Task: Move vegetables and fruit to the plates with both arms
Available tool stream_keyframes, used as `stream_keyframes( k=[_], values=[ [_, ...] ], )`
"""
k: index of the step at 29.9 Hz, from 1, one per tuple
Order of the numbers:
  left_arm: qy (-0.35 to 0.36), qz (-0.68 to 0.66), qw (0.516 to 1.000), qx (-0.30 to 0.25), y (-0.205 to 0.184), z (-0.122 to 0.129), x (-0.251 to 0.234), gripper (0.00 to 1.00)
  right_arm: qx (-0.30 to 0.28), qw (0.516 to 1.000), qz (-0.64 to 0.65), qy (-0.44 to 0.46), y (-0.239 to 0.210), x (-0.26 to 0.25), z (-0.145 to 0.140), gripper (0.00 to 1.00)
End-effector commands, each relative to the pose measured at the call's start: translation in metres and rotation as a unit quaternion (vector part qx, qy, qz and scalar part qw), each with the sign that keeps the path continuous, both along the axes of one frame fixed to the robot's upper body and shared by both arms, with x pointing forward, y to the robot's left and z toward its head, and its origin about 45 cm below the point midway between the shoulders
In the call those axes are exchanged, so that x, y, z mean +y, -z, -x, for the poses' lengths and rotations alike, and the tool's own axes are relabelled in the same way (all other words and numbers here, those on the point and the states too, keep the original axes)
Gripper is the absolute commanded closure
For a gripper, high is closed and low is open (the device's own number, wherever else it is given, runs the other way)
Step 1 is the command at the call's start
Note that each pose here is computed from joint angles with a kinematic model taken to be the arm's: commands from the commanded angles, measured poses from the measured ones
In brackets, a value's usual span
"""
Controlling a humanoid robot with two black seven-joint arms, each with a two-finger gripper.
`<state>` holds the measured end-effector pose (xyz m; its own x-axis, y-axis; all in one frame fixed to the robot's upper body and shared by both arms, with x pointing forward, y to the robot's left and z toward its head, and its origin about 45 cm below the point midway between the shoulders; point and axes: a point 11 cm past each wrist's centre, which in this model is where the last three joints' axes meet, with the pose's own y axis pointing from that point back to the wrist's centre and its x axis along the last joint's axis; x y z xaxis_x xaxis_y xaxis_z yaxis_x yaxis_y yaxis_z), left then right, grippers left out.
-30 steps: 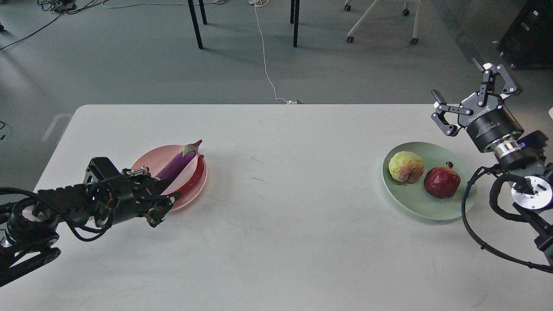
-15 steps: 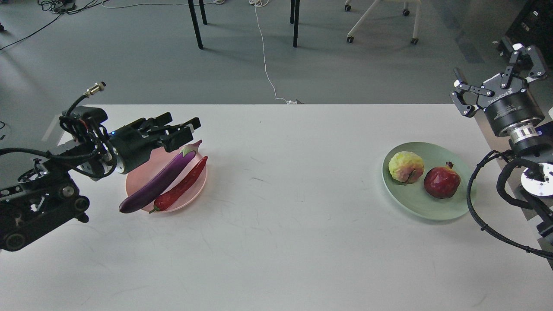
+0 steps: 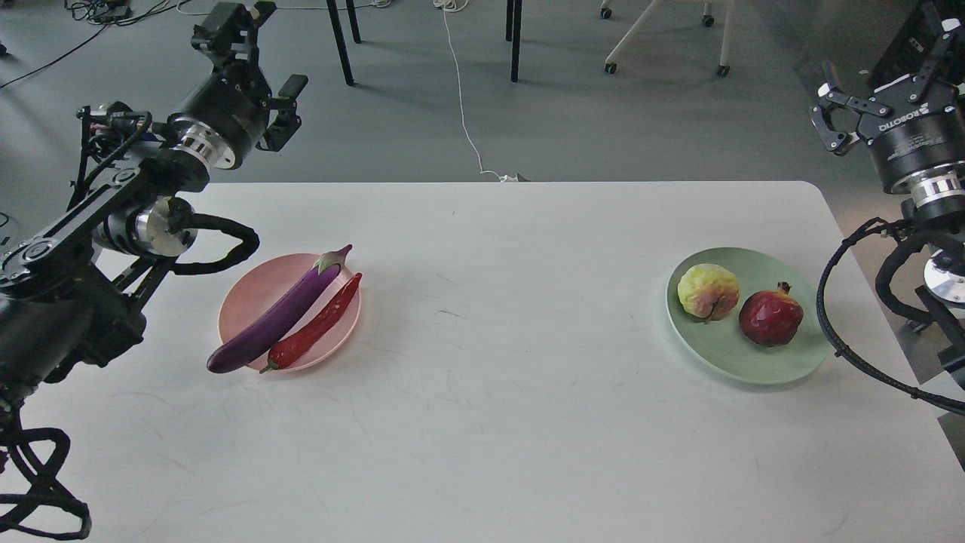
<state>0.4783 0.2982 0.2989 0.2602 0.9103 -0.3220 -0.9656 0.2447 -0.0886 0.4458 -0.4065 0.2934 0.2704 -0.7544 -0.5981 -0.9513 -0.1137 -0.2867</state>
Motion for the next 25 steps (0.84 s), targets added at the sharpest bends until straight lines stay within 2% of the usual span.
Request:
stream_keyframes(
  k=[1,8,12,18,25],
  values=[
    [-0.013,0.124,0.992,0.023,0.018,-0.003,0.03,0.02,0.025,0.999,-0.039,-0.001,0.009,0.005,-0.01,0.01],
    [-0.022,0.269,0.963,0.005,0.037,0.004,0.065,0.02,0.055,0.995,-0.081,0.014,0.039,0.011,-0.012,0.01],
    [-0.054,0.331,0.942,0.016,0.058,0.015,0.081,0.02,0.074,0.992,-0.1,0.014,0.06,0.026,-0.014,0.01],
    [-0.06,0.336,0.939,0.039,0.083,0.027,0.076,0.02,0.075,0.991,-0.107,0.017,0.063,0.028,-0.014,0.01],
    [-0.061,0.332,0.941,0.037,0.081,0.027,0.079,0.02,0.075,0.992,-0.101,0.015,0.062,0.028,-0.014,0.01]
  ],
)
